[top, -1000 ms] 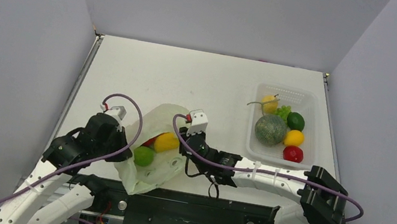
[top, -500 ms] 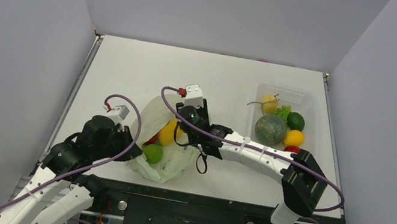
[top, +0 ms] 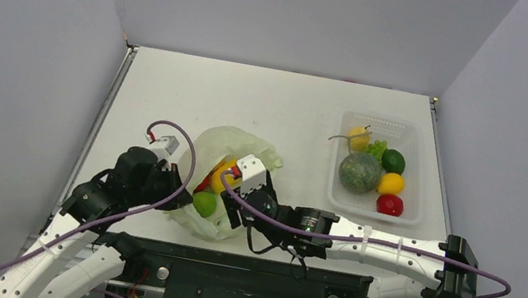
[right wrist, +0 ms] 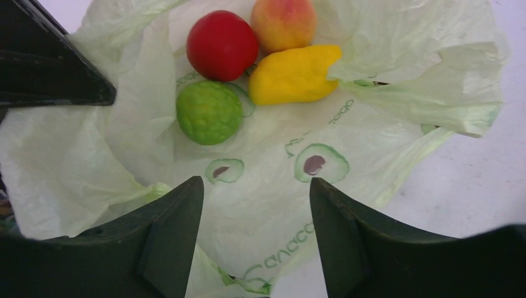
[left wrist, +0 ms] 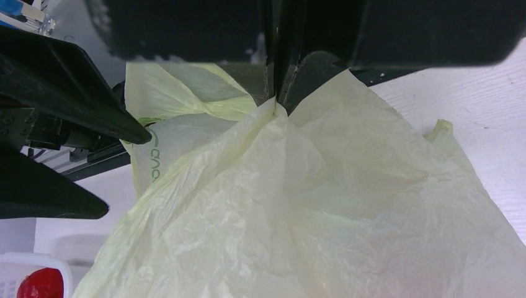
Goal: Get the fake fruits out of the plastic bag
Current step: Adjust the plastic bag at the center of the board.
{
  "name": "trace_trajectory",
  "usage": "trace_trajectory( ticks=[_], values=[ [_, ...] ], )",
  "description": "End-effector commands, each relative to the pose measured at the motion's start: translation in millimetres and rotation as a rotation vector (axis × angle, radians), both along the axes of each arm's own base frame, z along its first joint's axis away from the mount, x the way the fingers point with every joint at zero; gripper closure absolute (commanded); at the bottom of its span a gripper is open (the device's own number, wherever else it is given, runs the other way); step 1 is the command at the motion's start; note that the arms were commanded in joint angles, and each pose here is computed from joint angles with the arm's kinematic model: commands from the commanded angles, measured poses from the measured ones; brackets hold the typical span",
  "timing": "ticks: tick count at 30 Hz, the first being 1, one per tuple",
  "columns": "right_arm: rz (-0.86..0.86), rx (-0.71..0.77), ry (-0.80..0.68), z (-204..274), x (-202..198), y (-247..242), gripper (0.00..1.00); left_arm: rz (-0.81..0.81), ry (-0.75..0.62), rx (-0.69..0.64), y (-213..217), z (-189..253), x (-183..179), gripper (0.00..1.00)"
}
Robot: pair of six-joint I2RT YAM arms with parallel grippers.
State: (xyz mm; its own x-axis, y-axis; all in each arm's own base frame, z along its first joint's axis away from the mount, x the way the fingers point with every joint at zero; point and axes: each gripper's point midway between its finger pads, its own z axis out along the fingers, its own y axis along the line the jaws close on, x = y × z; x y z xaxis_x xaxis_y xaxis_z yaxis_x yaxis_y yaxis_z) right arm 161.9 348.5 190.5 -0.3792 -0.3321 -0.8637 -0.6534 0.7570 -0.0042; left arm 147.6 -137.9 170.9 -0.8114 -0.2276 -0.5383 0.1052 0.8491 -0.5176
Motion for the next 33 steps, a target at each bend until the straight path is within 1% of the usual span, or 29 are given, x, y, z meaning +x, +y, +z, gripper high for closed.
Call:
trace_trajectory(
  ticks=[1, 2, 3, 4, 5, 6, 7, 8, 9, 10, 11, 14, 15, 16, 17, 18, 20, 21, 22, 24, 25, 27, 30, 33],
  values=[
    [0.038, 0.183, 0.079, 2.6, -8.7, 41.8, 0.46, -0.045, -0.078, 0.001, -3.3, 26.7, 7.7, 1.00],
    [0.074, 0.234, 0.111, -1.8, -14.4, 60.2, 0.57, -0.046, -0.089, 0.011, -2.0, 28.5, 9.4, 1.00],
    [0.116, 0.231, 0.149, -19.8, -22.4, 71.3, 0.64, -0.045, -0.093, 0.018, -1.0, 28.9, 9.8, 1.00],
    [0.139, 0.299, 0.158, -15.0, -25.9, 85.8, 0.72, -0.046, -0.099, 0.030, 0.5, 28.7, 10.9, 1.00],
    [0.170, 0.275, 0.195, -38.5, -33.6, 91.9, 0.77, -0.047, -0.100, 0.035, 1.0, 27.8, 11.1, 1.00],
    [0.187, 0.322, 0.209, -37.8, -38.0, 102.4, 0.79, -0.048, -0.096, 0.038, 1.3, 24.5, 10.4, 1.00],
    [0.209, 0.294, 0.249, -60.6, -44.9, 106.1, 0.81, -0.049, -0.090, 0.037, 1.3, 22.0, 9.2, 1.00],
    [0.223, 0.316, 0.268, -64.2, -49.7, 112.7, 0.82, -0.054, -0.083, 0.034, 0.6, 20.0, 7.9, 1.00],
    [0.239, 0.292, 0.299, -80.7, -55.4, 114.6, 0.83, -0.060, -0.076, 0.033, 0.0, 18.9, 6.2, 1.00],
    [0.241, 0.293, 0.314, -85.6, -58.0, 116.4, 0.83, -0.060, -0.075, 0.029, 0.0, 19.3, 5.3, 1.00],
    [0.239, 0.282, 0.324, -92.7, -59.4, 115.0, 0.83, -0.056, -0.068, 0.034, 1.3, 17.8, 4.0, 1.00],
    [0.224, 0.272, 0.299, -90.2, -55.4, 106.2, 0.83, -0.035, -0.039, 0.047, 7.1, 12.5, -2.2, 1.00],
    [0.209, 0.281, 0.273, -80.4, -50.4, 102.8, 0.83, -0.026, -0.016, 0.066, 11.5, 7.0, -6.5, 1.00],
    [0.204, 0.256, 0.252, -79.7, -47.6, 97.2, 0.82, -0.021, 0.007, 0.081, 15.0, 2.3, -10.9, 1.00],
    [0.181, 0.269, 0.218, -67.0, -40.8, 92.9, 0.80, -0.023, 0.018, 0.087, 16.3, -1.3, -13.6, 1.00],
    [0.175, 0.249, 0.197, -64.8, -37.3, 87.9, 0.78, -0.028, 0.031, 0.089, 17.0, -4.1, -16.8, 1.00],
    [0.141, 0.241, 0.148, -52.1, -27.2, 79.6, 0.73, -0.052, 0.034, 0.072, 14.0, -5.4, -21.5, 1.00],
    [0.117, 0.222, 0.121, -49.3, -20.8, 73.4, 0.68, -0.066, 0.034, 0.060, 12.0, -5.5, -23.9, 1.00],
    [0.091, 0.216, 0.094, -44.8, -14.4, 71.0, 0.66, -0.072, 0.031, 0.056, 11.3, -5.0, -24.5, 1.00],
    [0.062, 0.173, 0.056, -44.8, -6.1, 65.6, 0.58, -0.082, 0.023, 0.050, 10.4, -3.3, -25.5, 1.00],
    [0.057, 0.143, 0.042, -46.9, -2.8, 62.0, 0.53, -0.084, 0.023, 0.050, 10.3, -3.2, -25.5, 1.00],
    [0.051, 0.122, 0.013, -42.7, 4.3, 61.4, 0.46, -0.087, 0.019, 0.046, 9.2, -1.3, -24.8, 1.00],
    [0.038, 0.104, 0.009, -43.1, 15.8, 59.1, 0.40, -0.094, -0.002, 0.044, 8.0, 7.1, -22.0, 1.00],
    [0.041, 0.123, 0.033, -47.0, 22.0, 64.0, 0.36, -0.089, -0.027, 0.066, 11.3, 12.4, -17.9, 1.00]
  ],
)
